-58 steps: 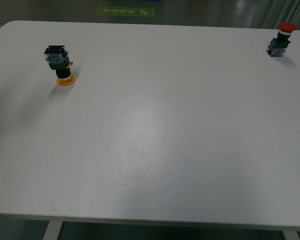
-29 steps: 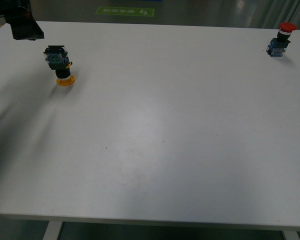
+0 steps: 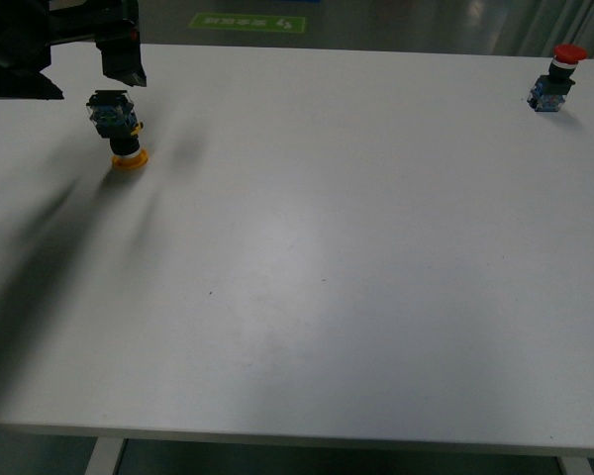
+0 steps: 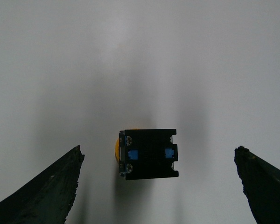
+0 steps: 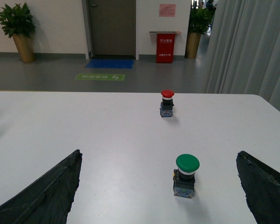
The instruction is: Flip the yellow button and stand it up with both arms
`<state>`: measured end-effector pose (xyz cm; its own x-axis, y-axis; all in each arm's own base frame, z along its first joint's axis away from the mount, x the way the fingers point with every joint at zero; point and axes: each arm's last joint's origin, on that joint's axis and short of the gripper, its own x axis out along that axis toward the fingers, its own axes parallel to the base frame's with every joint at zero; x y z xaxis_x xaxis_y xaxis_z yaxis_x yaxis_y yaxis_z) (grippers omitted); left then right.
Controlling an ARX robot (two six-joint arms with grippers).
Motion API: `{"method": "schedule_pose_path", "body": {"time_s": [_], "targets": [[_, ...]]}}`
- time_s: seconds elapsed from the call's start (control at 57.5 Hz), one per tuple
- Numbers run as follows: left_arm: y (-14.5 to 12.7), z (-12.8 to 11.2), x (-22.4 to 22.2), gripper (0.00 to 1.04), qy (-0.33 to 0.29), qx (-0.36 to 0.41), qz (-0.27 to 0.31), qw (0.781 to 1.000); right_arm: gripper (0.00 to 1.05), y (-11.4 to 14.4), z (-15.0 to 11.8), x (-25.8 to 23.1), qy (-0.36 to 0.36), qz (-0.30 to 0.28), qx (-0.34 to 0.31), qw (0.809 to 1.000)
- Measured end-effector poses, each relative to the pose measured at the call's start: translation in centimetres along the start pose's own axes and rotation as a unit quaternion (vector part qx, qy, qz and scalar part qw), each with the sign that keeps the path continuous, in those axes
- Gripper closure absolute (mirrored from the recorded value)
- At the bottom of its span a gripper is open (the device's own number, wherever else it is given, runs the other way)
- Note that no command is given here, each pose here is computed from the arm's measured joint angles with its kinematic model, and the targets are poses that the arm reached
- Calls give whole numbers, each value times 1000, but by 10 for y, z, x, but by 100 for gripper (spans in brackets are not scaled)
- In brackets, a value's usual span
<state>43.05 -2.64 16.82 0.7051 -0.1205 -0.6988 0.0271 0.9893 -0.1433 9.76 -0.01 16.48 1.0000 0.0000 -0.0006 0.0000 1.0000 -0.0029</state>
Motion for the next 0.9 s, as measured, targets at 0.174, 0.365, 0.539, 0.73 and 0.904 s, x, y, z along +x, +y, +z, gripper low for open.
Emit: {"method": "schedule_pose_path", "body": {"time_s": [0.174,0.365,0.539,0.73,0.904], "targets": [[-2,5,5,7,7,-4,-1,1000,7,0,0,0,0,0,0,1000],[-5,8,12,7,18,-3,-3,1000,7,0,0,0,0,0,0,1000],[-8,8,17,7,28,-1,-7,1000,7,0,0,0,0,0,0,1000],[-9,9,18,7,31,-1,-7,999,7,0,0,0,0,0,0,1000],[-9,9,19,7,37,-1,-6,999,7,0,0,0,0,0,0,1000]]}}
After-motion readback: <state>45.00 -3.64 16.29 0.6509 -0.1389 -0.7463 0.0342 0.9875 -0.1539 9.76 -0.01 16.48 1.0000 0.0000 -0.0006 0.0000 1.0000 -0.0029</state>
